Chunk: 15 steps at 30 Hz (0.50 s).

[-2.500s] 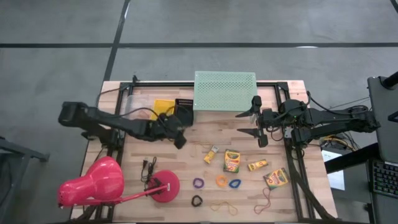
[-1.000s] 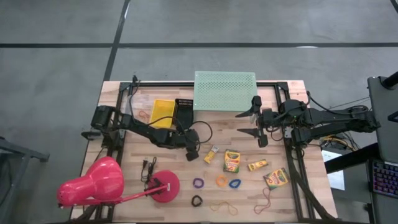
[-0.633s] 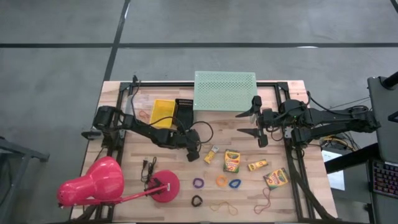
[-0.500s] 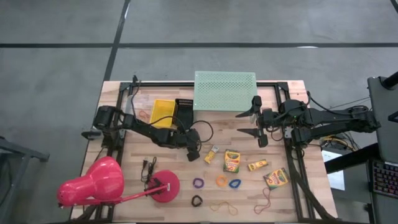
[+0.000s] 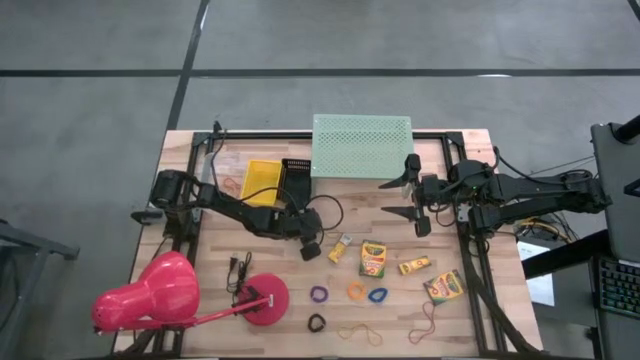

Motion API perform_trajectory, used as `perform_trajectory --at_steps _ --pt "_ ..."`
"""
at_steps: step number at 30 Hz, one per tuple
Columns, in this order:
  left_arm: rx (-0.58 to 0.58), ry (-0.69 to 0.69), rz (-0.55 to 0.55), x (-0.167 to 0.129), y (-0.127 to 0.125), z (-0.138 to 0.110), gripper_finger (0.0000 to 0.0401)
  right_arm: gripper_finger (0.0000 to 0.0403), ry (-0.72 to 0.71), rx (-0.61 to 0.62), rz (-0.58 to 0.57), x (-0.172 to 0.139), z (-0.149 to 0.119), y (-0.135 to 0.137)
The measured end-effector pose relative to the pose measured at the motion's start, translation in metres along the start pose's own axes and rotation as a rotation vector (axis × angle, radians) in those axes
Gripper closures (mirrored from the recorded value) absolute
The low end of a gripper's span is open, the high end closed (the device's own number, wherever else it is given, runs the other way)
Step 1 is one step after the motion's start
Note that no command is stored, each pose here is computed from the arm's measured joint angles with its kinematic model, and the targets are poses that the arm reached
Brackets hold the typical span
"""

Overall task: Pick & Place Office Desk Supplies
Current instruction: Put the yellow rubber band into the transparent bin

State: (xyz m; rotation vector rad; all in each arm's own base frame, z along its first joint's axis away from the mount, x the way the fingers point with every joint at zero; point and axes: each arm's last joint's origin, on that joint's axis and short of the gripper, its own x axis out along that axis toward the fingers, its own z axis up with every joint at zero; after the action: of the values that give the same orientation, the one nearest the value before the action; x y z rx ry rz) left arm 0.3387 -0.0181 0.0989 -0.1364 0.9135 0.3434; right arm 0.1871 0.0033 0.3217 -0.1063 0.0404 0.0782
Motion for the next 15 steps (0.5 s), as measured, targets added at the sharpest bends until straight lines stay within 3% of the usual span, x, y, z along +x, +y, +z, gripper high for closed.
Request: perform_trajectory --at_steps 5,15 --pt "0.001 -0.001 0.016 0.0 0.0006 -0.0005 0.0394 0.0165 0.0 0.0 0.0 0.0 0.0 -0.0001" --pt "0.006 0.012 0.025 -0.009 0.0029 0.0014 0.0397 0.0165 0.0 0.0 0.0 0.0 0.0 -0.0001"
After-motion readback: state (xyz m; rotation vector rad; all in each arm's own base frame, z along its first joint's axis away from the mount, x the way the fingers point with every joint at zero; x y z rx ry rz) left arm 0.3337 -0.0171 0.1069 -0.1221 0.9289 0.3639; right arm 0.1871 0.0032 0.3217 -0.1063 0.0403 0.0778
